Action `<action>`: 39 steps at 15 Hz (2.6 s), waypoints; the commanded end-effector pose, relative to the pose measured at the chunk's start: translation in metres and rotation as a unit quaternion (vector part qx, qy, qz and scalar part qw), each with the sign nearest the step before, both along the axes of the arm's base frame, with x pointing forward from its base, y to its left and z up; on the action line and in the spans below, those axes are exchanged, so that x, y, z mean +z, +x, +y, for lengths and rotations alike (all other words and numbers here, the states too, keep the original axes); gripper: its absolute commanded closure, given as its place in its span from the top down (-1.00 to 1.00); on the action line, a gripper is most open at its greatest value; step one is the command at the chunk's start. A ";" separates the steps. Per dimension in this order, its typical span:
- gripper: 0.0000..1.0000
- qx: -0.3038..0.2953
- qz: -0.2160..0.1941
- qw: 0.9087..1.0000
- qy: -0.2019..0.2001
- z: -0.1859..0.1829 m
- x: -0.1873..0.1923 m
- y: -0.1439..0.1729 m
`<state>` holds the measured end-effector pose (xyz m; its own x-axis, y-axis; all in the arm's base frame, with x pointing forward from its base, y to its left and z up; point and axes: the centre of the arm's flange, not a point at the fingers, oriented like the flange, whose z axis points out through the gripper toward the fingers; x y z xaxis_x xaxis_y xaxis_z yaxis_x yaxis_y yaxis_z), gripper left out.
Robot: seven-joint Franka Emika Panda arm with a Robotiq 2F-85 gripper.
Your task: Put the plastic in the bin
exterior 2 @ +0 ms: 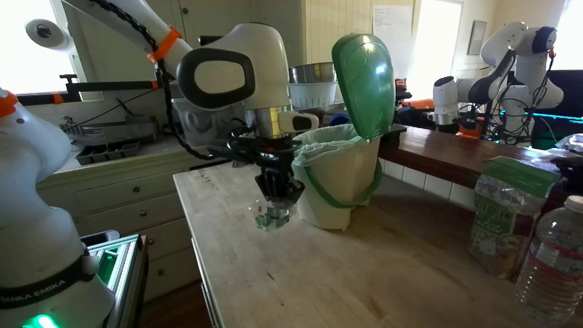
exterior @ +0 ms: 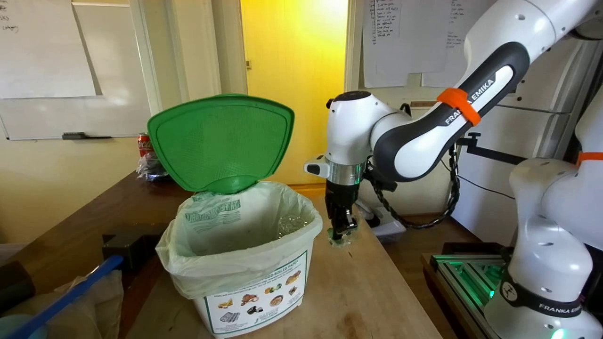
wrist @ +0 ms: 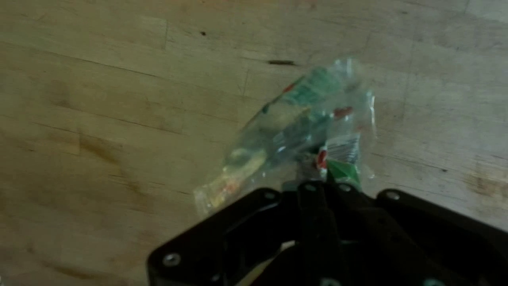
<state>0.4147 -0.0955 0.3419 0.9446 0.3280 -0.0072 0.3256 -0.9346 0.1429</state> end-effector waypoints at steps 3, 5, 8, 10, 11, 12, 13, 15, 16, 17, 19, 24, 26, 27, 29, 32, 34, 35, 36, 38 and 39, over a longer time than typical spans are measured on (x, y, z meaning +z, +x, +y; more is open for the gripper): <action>-1.00 0.008 0.002 1.000 -0.009 0.021 0.038 -0.026; -1.00 0.006 -0.003 1.000 -0.009 0.026 0.051 -0.028; -1.00 0.007 -0.021 1.000 -0.017 0.038 0.069 -0.028; -1.00 0.012 -0.039 0.999 -0.022 0.049 0.081 -0.025; -1.00 0.020 -0.048 0.998 -0.023 0.054 0.086 -0.024; -1.00 0.026 -0.060 0.998 -0.024 0.060 0.094 -0.023; -1.00 0.031 -0.069 0.997 -0.026 0.065 0.099 -0.022; -1.00 0.042 -0.085 0.995 -0.026 0.076 0.111 -0.018; -1.00 0.047 -0.094 0.994 -0.028 0.081 0.117 -0.016; -1.00 0.052 -0.101 0.993 -0.029 0.085 0.123 -0.015; -1.00 0.060 -0.124 0.990 -0.033 0.094 0.137 -0.011; -1.00 0.091 -0.206 0.974 -0.021 0.105 0.161 0.022; -1.00 0.102 -0.242 0.965 -0.010 0.107 0.166 0.037; -1.00 0.104 -0.257 0.961 -0.006 0.109 0.167 0.043; -1.00 0.110 -0.284 0.953 0.010 0.114 0.166 0.059; -1.00 0.117 -0.309 0.944 0.029 0.125 0.158 0.082; -1.00 0.119 -0.319 0.939 0.038 0.131 0.152 0.097; -1.00 0.121 -0.322 0.938 0.041 0.134 0.150 0.104; -0.48 0.115 -0.328 0.937 0.045 0.138 0.148 0.110; -0.36 0.110 -0.329 0.936 0.052 0.142 0.145 0.119; -0.19 0.110 -0.329 0.936 0.055 0.143 0.144 0.121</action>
